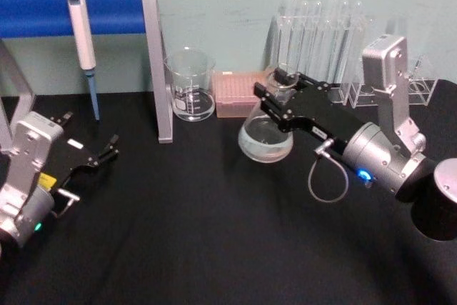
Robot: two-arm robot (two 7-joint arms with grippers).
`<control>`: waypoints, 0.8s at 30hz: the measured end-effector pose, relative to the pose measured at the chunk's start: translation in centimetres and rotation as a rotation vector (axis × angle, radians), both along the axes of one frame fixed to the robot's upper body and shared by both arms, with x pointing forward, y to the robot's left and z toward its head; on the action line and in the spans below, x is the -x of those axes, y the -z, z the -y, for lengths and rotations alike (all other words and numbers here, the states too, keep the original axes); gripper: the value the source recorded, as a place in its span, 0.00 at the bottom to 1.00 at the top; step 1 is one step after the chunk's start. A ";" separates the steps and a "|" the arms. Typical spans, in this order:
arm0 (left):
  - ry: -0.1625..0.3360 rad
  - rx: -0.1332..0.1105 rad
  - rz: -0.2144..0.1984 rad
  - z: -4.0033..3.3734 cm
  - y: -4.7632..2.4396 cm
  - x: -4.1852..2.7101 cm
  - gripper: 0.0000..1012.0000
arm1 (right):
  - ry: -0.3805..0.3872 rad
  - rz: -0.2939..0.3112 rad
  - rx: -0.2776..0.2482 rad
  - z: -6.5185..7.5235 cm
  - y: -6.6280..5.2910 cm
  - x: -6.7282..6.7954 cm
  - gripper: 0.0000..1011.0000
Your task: Grasp the erlenmeyer flask with one hand, shake it three times, then place it back.
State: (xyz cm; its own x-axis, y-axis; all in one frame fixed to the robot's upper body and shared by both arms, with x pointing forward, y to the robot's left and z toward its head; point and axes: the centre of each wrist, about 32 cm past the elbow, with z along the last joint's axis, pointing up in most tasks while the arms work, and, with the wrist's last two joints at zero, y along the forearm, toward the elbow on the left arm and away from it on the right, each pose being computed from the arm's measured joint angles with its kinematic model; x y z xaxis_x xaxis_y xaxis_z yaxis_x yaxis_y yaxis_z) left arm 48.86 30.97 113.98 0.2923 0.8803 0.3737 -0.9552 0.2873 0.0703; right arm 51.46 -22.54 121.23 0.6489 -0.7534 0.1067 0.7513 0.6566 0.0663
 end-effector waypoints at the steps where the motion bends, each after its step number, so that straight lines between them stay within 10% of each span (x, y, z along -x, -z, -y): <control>1: 0.000 0.000 0.000 0.00 0.00 0.00 0.99 | -0.008 0.000 -0.001 -0.1 0.0 0.0 0.44; 24: 0.000 0.000 0.000 0.00 0.00 0.00 0.99 | -0.126 -0.015 -0.002 -2.2 0.1 0.7 0.44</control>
State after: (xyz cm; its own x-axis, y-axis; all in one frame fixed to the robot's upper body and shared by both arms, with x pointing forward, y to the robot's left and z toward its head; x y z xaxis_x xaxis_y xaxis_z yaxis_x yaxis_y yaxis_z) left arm 48.86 30.97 113.98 0.2923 0.8803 0.3737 -0.9552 0.2873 0.0703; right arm 50.80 -20.35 121.17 0.7402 -0.6656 0.0950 0.6635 0.7460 0.0567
